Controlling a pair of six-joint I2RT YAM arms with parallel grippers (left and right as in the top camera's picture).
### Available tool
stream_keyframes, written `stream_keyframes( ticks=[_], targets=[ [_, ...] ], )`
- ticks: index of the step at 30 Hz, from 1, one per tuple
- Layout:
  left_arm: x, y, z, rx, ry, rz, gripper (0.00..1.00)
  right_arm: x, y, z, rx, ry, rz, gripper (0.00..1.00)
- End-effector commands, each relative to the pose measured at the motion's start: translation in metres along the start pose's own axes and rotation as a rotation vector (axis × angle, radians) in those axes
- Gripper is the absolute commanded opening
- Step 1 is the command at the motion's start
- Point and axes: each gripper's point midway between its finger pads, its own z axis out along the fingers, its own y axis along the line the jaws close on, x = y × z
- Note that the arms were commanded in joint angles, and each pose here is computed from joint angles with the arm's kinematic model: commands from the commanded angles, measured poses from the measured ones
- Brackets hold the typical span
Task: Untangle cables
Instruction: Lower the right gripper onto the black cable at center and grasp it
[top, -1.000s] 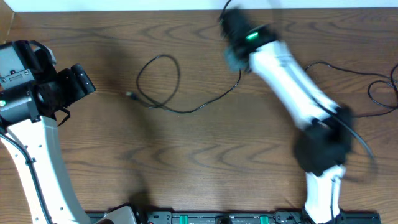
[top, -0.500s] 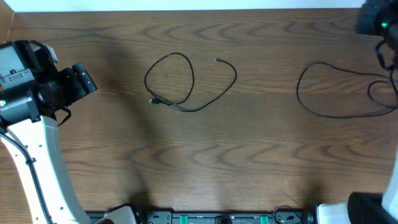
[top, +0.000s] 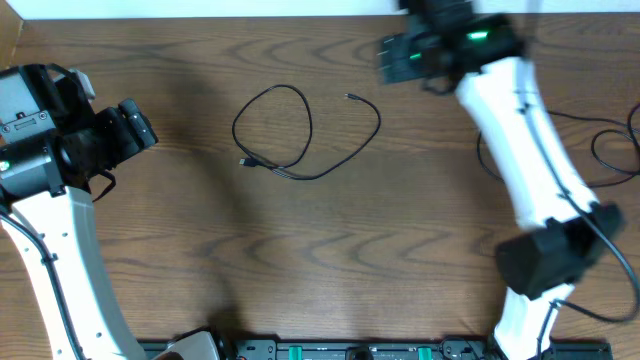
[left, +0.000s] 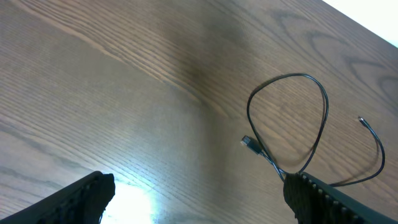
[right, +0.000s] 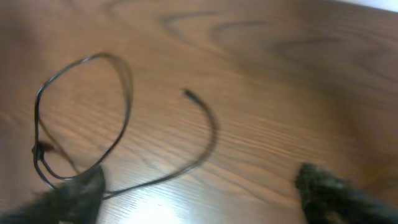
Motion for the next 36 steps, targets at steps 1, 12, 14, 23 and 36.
stream_keyframes(
  ticks=[1,12,14,23,36],
  targets=[
    [-0.005,-0.002,-0.007,0.007,-0.022,-0.008,0.93,0.023,0.065,0.040,-0.117,0.065,-0.181,0.99],
    [-0.004,-0.001,-0.007,0.006,-0.017,-0.005,0.93,0.143,0.158,0.066,-0.471,0.252,-1.420,0.99],
    [-0.004,-0.002,-0.007,0.006,-0.018,-0.005,0.93,0.146,0.164,0.062,-0.532,0.229,-1.448,0.99],
    [-0.005,-0.009,-0.007,0.047,-0.021,-0.003,0.93,0.174,0.188,0.085,-0.758,0.203,-1.455,0.99],
    [-0.006,-0.011,-0.007,0.060,-0.025,-0.001,0.93,0.209,0.209,0.117,-0.767,0.276,-1.469,0.99]
  ],
)
